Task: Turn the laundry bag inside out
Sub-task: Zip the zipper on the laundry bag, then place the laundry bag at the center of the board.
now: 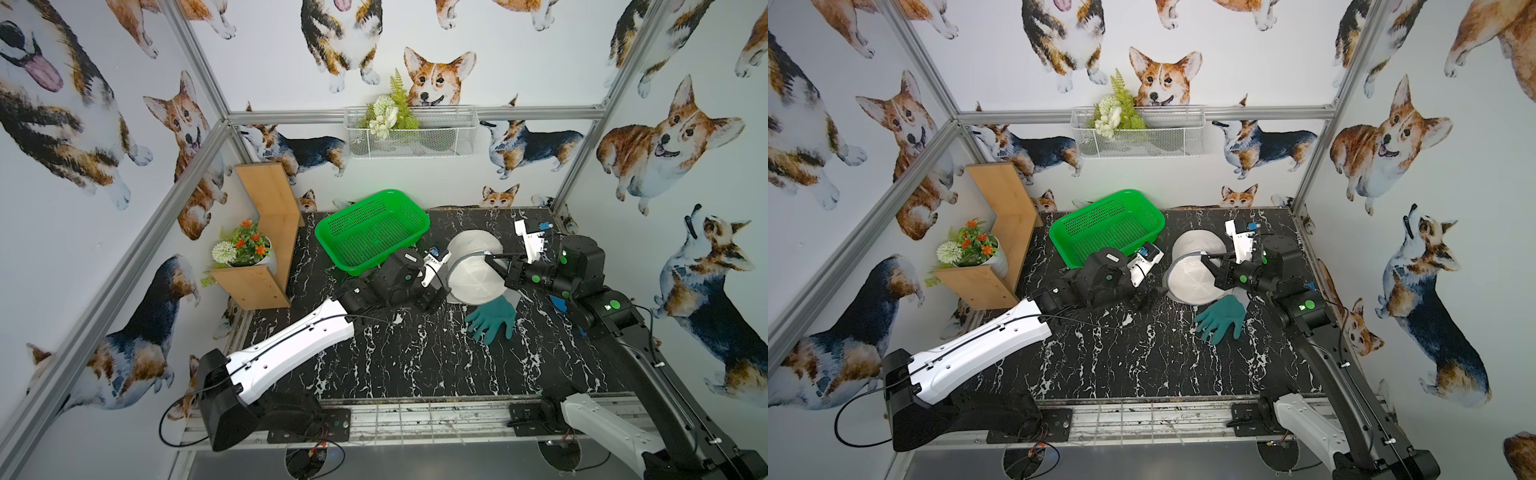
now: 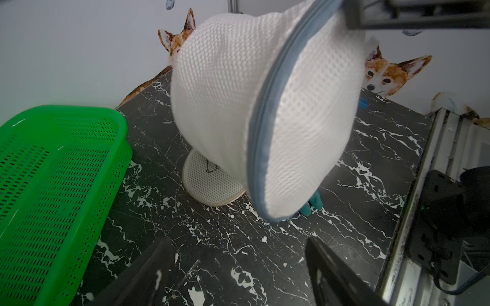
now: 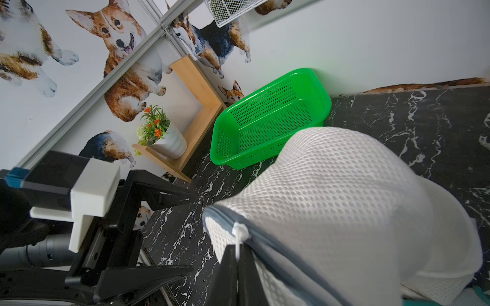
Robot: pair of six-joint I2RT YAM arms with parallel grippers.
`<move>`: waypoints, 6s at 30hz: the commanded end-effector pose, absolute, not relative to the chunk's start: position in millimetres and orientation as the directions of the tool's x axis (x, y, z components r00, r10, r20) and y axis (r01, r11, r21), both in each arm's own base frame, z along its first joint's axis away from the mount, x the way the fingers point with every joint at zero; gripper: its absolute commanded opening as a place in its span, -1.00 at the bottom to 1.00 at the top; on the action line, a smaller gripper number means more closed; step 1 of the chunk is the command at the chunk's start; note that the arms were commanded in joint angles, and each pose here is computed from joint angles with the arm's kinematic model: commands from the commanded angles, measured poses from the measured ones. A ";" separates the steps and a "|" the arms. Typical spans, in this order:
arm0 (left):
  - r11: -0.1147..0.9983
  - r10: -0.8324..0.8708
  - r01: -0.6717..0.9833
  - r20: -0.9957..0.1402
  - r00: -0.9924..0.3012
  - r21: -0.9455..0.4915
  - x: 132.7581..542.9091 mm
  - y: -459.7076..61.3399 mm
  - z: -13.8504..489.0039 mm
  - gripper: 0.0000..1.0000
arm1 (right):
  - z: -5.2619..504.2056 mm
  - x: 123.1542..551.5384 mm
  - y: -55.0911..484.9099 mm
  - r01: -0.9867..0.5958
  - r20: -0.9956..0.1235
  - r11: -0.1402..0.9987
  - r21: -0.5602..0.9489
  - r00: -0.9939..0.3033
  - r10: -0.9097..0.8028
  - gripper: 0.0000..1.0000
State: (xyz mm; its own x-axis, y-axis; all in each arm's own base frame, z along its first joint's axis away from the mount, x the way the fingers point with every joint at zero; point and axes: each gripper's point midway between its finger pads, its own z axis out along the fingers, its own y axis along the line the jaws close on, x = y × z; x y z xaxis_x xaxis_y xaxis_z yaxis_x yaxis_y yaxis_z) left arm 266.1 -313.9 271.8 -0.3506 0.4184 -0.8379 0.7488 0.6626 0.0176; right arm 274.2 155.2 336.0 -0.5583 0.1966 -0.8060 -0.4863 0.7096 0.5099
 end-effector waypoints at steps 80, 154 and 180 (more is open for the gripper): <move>0.445 0.062 0.896 -0.997 -0.049 -0.016 229.7 -336.9 386.1 -1.00 | 316.1 281.5 145.4 -0.411 -0.745 0.706 0.576 -0.619 0.248 -1.00; 0.929 -0.243 0.023 -0.657 -0.714 -0.369 257.2 -139.6 124.3 -1.00 | 115.1 306.9 349.9 -0.477 -0.550 0.540 0.693 -0.834 -0.031 -0.72; 0.957 -0.284 -0.122 -0.755 -0.591 -0.265 271.5 -101.2 167.2 0.84 | 176.4 370.0 197.5 -0.401 -0.777 0.876 0.270 -0.628 -0.048 0.58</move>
State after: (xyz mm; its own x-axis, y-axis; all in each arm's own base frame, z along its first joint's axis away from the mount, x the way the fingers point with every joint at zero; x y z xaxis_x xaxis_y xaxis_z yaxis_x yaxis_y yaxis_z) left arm 269.4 -116.5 157.0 -0.6208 -0.3229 -0.7144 -0.0905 0.9347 -0.3438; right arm 365.6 232.6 195.4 -0.6389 0.0523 -0.7675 -0.4522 0.7816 0.4297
